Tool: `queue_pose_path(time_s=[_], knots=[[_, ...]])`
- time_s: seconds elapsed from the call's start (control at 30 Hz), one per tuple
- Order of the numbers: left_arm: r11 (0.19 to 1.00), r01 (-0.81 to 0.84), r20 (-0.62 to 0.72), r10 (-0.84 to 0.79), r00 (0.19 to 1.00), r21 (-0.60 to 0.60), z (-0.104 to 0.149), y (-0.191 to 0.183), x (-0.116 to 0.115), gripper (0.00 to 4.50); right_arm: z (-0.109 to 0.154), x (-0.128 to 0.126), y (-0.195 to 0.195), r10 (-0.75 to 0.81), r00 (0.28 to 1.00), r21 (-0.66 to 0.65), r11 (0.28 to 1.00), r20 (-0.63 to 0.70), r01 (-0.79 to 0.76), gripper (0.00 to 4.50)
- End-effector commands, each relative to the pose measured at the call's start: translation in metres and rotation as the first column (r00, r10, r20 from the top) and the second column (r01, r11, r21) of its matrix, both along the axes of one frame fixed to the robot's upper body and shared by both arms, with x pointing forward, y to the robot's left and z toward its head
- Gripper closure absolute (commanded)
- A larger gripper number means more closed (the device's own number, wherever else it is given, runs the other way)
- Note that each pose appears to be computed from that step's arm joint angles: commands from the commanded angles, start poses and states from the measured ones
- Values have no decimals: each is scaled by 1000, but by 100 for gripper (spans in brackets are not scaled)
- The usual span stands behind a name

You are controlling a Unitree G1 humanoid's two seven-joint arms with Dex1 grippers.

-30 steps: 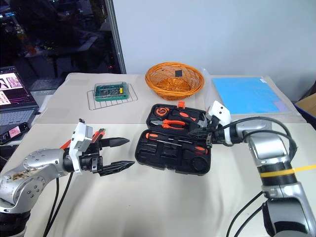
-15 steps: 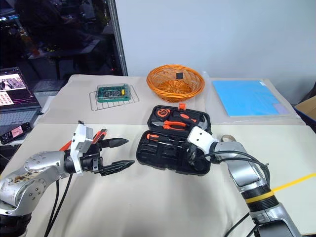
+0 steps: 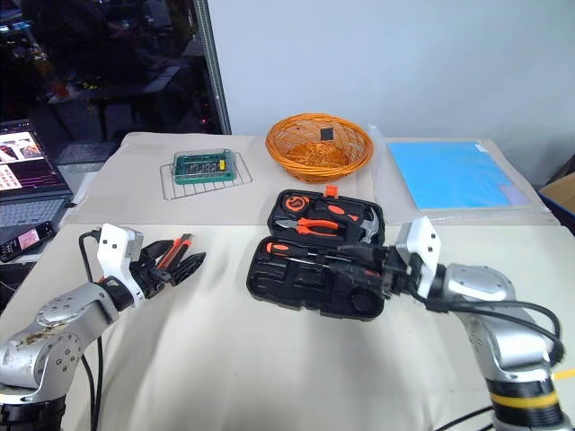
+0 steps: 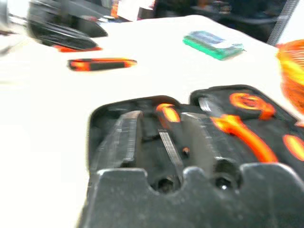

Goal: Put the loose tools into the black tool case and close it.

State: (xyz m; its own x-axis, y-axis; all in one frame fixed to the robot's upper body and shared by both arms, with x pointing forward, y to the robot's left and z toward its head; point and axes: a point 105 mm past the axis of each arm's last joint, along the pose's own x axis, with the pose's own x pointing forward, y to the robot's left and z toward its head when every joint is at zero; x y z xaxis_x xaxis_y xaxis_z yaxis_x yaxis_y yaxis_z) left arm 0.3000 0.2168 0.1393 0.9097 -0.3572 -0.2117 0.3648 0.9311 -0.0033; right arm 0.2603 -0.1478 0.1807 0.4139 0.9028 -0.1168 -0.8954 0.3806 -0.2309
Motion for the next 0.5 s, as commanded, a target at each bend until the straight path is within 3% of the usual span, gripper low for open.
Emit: queue_pose_path(time_s=[0.03, 0.13, 0.5], knots=[[997, -61, -4, 61, 998, 39, 9, 16, 6, 0, 22, -17, -8, 12, 997, -18, 1000, 80, -11, 97], [995, -85, -31, 86, 996, 45, 9, 23, 10, 0, 24, -23, -14, -9, 995, -27, 1000, 95, 12, 6], [992, -118, -78, 121, 990, 44, 8, 56, 18, 0, 31, -32, -4, -11, 994, -8, 1000, 109, 12, 6]])
